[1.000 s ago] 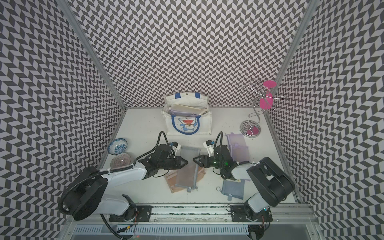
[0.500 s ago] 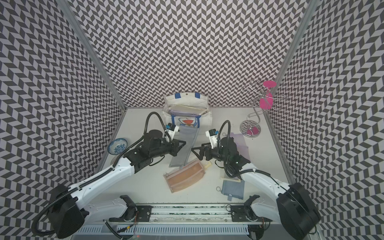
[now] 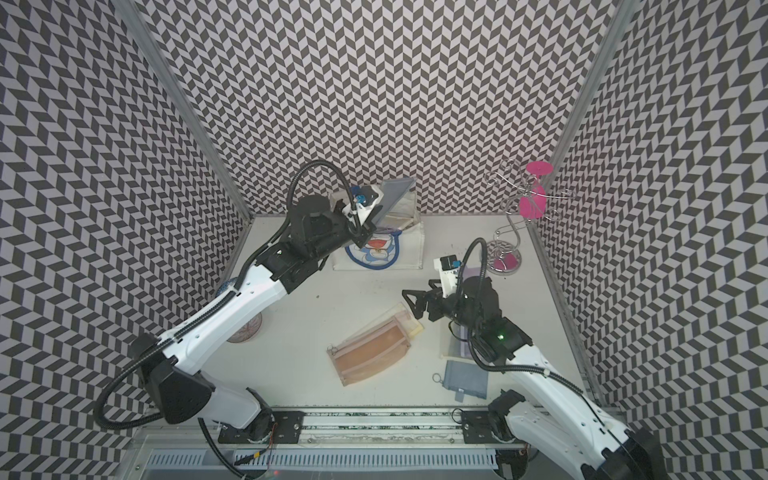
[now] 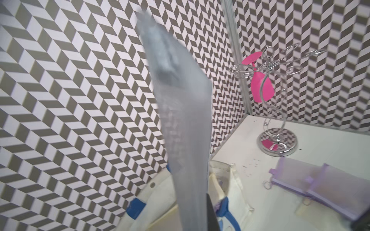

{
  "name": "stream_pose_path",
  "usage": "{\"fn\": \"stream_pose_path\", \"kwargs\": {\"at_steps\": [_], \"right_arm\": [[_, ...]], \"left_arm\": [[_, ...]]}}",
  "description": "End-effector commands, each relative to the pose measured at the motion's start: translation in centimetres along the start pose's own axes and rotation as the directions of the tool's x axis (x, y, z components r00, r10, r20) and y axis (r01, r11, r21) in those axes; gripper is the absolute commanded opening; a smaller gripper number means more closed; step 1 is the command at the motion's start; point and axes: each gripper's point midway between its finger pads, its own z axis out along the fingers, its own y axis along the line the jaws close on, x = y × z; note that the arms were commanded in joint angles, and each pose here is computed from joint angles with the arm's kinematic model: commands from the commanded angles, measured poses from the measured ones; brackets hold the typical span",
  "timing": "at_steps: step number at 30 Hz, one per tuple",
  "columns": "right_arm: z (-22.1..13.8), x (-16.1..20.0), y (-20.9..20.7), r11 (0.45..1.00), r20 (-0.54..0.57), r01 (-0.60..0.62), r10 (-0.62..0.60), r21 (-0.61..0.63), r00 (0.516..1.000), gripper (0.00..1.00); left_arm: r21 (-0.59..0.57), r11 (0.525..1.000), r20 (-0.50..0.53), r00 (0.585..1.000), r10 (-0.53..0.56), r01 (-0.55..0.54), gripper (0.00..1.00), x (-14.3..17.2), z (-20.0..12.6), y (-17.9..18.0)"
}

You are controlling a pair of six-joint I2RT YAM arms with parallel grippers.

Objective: Put the pencil pouch into the canvas bag
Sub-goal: Place the pencil pouch in the canvas bag.

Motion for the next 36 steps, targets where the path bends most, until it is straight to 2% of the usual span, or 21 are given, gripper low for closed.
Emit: {"fn": "stream_pose_path", "kwargs": {"at_steps": [1, 6, 10, 16, 24, 36], "right_arm": [[-0.5, -0.5, -0.2, 1.0, 0.016, 0.028, -0.028, 0.005, 0.999, 1.0], [-0.8, -1.1, -0.8, 0.999, 0.023, 0.036, -0.036, 0.018, 0.999, 1.0], [-0.8, -1.0, -1.5, 0.999, 0.022, 0.033, -0.034, 0.03, 0.999, 1.0], [-0.8, -0.8, -2.2, 0.999, 0.02, 0.027, -0.028, 0.034, 0.999, 1.0], [-0.8, -0.8, -2.8, 0.998, 0.024, 0.028, -0.029, 0.051, 0.999, 0.99], [-1.5, -1.7, -3.2, 0.997, 0.043, 0.036, -0.039, 0.071, 0.998, 0.98]], "left_arm": [[-0.119, 0.953, -0.046, 0.961, 0.274, -0.278, 0.0, 0.3, 2.9, 3.4], [-0.14, 0.921, -0.059, 0.931, 0.359, -0.364, 0.0, 2.5, 7.1, 5.7], [-0.099, 0.916, -0.1, 0.92, 0.379, -0.388, 0.0, 5.9, 9.1, 6.2], [0.012, 0.952, -0.038, 0.951, 0.306, -0.306, 0.0, 9.6, 8.8, 5.9], [0.128, 0.956, -0.063, 0.96, 0.272, -0.263, 0.0, 13.0, 8.9, 4.0], [0.15, 0.956, -0.118, 0.956, 0.269, -0.251, 0.0, 15.7, 9.3, 3.7]]}}
